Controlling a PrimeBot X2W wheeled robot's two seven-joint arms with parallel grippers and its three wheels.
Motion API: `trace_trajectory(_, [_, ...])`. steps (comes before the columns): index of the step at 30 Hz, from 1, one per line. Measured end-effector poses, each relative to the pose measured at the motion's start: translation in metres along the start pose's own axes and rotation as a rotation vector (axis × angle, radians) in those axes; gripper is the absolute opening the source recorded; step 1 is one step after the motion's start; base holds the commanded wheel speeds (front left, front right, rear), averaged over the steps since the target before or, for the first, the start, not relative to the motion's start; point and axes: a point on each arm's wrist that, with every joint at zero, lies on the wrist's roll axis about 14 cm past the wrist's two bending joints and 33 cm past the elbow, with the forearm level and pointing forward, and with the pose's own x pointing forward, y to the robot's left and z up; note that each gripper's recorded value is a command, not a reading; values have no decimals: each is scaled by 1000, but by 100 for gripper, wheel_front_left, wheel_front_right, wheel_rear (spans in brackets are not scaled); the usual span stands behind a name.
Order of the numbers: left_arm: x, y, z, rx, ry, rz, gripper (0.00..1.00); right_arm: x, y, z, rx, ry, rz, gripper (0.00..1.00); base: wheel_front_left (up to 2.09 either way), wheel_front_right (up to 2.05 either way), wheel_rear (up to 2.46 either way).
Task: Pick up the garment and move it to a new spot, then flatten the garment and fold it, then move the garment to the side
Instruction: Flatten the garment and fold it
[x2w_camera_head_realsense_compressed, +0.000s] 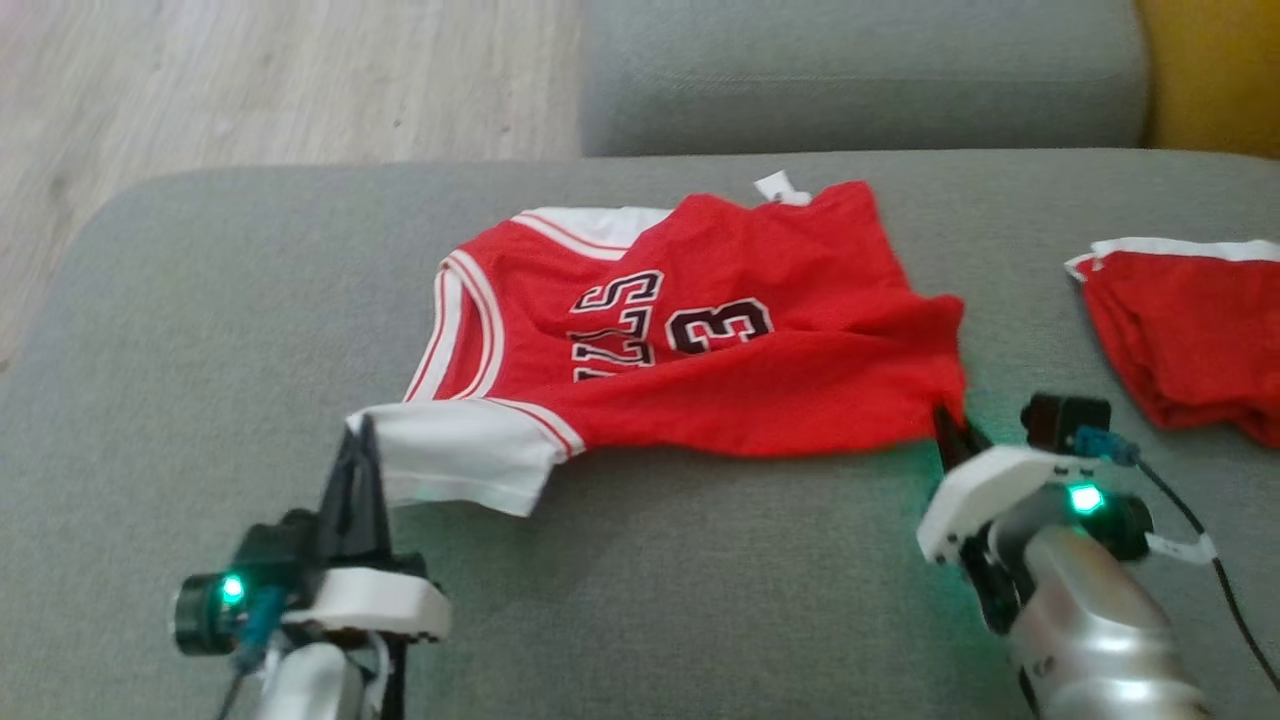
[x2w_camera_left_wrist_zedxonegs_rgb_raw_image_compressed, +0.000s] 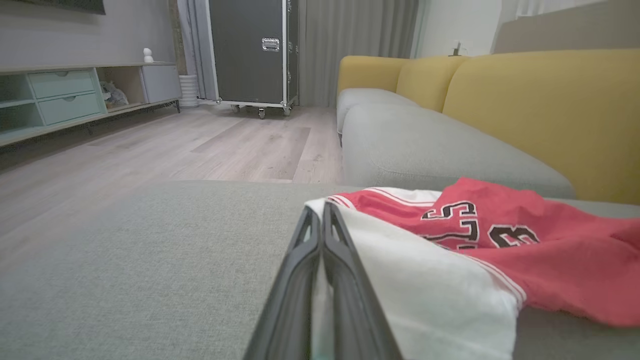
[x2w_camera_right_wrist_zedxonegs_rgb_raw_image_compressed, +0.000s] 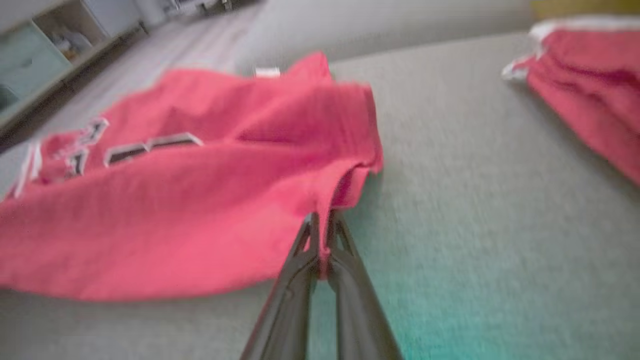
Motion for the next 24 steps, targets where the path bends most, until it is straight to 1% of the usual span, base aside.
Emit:
trace_trajectory(2, [0, 1, 8, -30, -26, 4, 0, -3, 7, 22, 21, -89, 23, 0, 0, 0, 0])
trace_trajectory(7, [7, 5, 57, -144, -175, -4, 0, -24, 23, 107, 32, -391, 82, 0, 0, 0, 0])
trace_trajectory(8, [11, 2, 88, -152, -261, -37, 0, -40, 26, 146, 10, -519, 102, 0, 0, 0, 0])
trace_trajectory(11, [13, -4, 156, -187, -443, -78, 0, -75, 24, 208, -44, -716, 120, 0, 0, 0, 0])
trace_trajectory(14, [4, -6, 235, -250, -648, -116, 0, -119, 26, 264, -102, -906, 140, 0, 0, 0, 0])
trace_trajectory(16, [-11, -9, 280, -258, -770, -144, 0, -148, 30, 290, -143, -1002, 156, 0, 0, 0, 0])
trace_trajectory(19, [-37, -13, 329, -256, -908, -176, 0, -185, 37, 314, -180, -1100, 173, 0, 0, 0, 0])
trace_trajectory(21, [-52, -17, 352, -247, -969, -201, 0, -205, 37, 327, -193, -1147, 171, 0, 0, 0, 0])
trace_trajectory(24, [-62, -21, 373, -241, -1011, -217, 0, -226, 32, 338, -202, -1180, 141, 0, 0, 0, 0])
